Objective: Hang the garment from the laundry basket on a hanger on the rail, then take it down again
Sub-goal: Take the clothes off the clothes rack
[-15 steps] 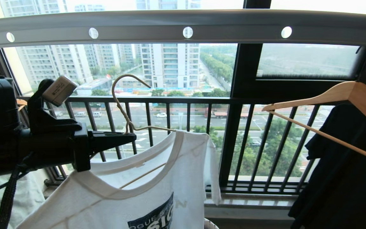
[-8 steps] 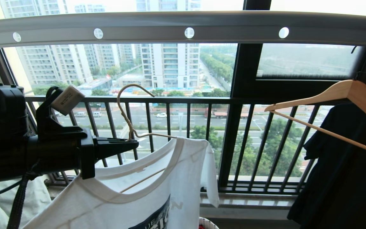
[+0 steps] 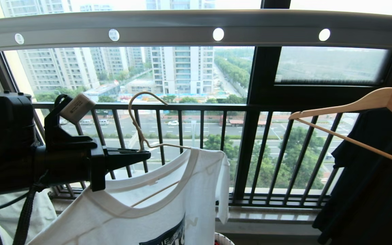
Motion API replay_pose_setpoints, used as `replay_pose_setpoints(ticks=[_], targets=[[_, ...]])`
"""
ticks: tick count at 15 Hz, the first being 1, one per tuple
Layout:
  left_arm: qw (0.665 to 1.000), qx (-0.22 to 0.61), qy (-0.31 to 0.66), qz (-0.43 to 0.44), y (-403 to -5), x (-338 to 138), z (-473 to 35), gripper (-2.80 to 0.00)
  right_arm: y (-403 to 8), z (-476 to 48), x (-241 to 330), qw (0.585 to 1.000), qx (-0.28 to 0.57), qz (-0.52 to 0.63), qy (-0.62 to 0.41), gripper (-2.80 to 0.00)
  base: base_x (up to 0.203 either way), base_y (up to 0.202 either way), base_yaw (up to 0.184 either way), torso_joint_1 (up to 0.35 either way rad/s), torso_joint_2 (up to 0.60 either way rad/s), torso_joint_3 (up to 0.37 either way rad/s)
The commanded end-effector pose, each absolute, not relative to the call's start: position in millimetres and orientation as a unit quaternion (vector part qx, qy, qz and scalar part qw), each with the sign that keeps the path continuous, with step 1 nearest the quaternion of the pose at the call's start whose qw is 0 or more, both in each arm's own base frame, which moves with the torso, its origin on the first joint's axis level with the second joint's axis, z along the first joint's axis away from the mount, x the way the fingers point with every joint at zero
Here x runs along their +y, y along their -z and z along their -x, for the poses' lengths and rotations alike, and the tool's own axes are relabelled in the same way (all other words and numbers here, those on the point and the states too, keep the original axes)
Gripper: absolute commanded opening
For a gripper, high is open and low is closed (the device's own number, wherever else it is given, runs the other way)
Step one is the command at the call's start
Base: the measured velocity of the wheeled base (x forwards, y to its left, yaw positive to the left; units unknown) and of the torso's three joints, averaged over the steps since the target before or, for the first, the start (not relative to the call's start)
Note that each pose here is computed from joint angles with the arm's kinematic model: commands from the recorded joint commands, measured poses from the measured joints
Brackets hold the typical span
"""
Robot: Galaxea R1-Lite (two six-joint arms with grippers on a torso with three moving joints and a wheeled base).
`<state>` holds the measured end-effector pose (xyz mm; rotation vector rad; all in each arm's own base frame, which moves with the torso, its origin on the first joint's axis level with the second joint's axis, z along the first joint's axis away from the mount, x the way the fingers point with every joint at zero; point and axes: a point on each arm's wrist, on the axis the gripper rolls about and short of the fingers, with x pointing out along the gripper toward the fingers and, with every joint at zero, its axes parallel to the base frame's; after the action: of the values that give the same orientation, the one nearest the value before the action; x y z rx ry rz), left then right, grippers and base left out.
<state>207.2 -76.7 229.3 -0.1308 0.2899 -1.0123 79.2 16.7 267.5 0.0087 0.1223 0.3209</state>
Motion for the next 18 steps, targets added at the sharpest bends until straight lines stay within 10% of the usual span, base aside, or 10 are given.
replay_pose_setpoints(ticks=[1, 9, 10, 18], targets=[[0.854, 0.146, 0.495, 0.064, -224.2, -84.5, -210.3, -2.80, -294.8, -153.5, 51.6, 0.968, 0.108, -0.067, -0.218, -2.80, 0.000, 0.000, 0.000, 0.000, 0.00, 0.000], [0.870, 0.152, 0.455, 0.114, -220.9, -108.1, -224.5, -2.80, -251.9, -217.3, 162.3, 0.955, 0.179, -0.055, -0.231, -2.80, 0.000, 0.000, 0.000, 0.000, 0.00, 0.000], [0.872, 0.151, 0.451, 0.114, -222.3, -115.5, -220.3, -2.80, -239.9, -219.8, 171.2, 0.958, 0.178, -0.021, -0.224, 0.00, 0.000, 0.000, 0.000, 0.000, 0.00, 0.000], [0.890, 0.120, 0.415, 0.143, -227.8, -150.0, -208.0, -2.80, -185.0, -250.9, 236.4, 0.989, 0.114, 0.061, -0.072, 0.00, 0.000, 0.000, 0.000, 0.000, 0.00, 0.000]])
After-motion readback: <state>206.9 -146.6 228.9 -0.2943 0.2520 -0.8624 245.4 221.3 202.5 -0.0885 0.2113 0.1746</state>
